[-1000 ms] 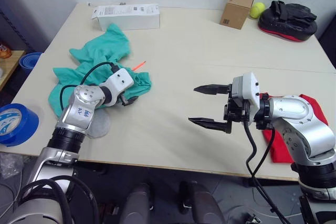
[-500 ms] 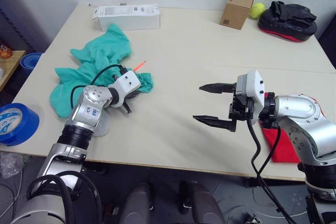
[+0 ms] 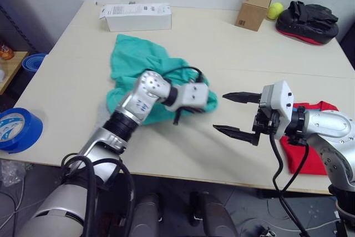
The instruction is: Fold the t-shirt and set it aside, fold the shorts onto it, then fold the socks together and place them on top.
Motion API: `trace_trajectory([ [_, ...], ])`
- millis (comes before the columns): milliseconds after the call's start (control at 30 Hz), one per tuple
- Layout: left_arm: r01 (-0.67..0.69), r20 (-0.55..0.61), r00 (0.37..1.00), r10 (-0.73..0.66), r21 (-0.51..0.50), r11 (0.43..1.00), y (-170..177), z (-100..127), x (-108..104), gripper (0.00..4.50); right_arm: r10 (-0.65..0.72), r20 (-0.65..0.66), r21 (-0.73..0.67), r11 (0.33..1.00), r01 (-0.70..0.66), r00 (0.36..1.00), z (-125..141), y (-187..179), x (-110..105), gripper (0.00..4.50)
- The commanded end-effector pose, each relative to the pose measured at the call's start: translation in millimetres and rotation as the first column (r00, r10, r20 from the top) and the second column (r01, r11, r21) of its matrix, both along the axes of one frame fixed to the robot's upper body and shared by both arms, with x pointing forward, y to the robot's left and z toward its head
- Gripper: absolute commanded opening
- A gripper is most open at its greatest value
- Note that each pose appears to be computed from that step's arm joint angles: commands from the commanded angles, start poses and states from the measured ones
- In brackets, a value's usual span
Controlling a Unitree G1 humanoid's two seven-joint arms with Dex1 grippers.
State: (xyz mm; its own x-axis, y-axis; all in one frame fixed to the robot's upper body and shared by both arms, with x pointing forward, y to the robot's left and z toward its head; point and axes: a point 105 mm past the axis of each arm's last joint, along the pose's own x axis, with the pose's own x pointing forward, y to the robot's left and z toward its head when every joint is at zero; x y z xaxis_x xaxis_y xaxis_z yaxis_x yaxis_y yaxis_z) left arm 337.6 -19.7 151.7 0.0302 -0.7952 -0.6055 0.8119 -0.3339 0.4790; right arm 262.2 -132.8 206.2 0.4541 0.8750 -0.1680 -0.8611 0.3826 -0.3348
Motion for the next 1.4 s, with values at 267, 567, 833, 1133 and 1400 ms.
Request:
trace_trajectory([
  [267,0.308,-0.008,0.951,-0.308,0.033,0.951,-22,-16,-52,0.01,0.002,0.047,-0.165,0.986,0.005,0.999,-12,-13,-27,4.50],
  [567,0.173,-0.192,0.963,-0.187,-0.088,0.981,16,-9,-58,0.42,0.051,0.064,-0.309,0.951,-0.028,0.997,-34,-25,-28,4.50],
  [833,0.039,-0.243,0.967,-0.071,-0.135,0.990,63,22,-68,2.78,0.186,0.121,-0.426,0.897,-0.119,0.975,-46,-24,-26,4.50],
  [1133,-0.214,-0.012,0.976,0.219,0.167,0.963,147,-25,-54,4.48,0.310,0.223,-0.568,0.812,-0.136,0.924,-79,-20,-10,4.50],
  [1400,-0.357,0.100,0.934,0.344,0.176,0.918,167,-39,-37,4.48,0.331,0.292,-0.585,0.804,-0.107,0.897,-94,-7,20,4.50],
])
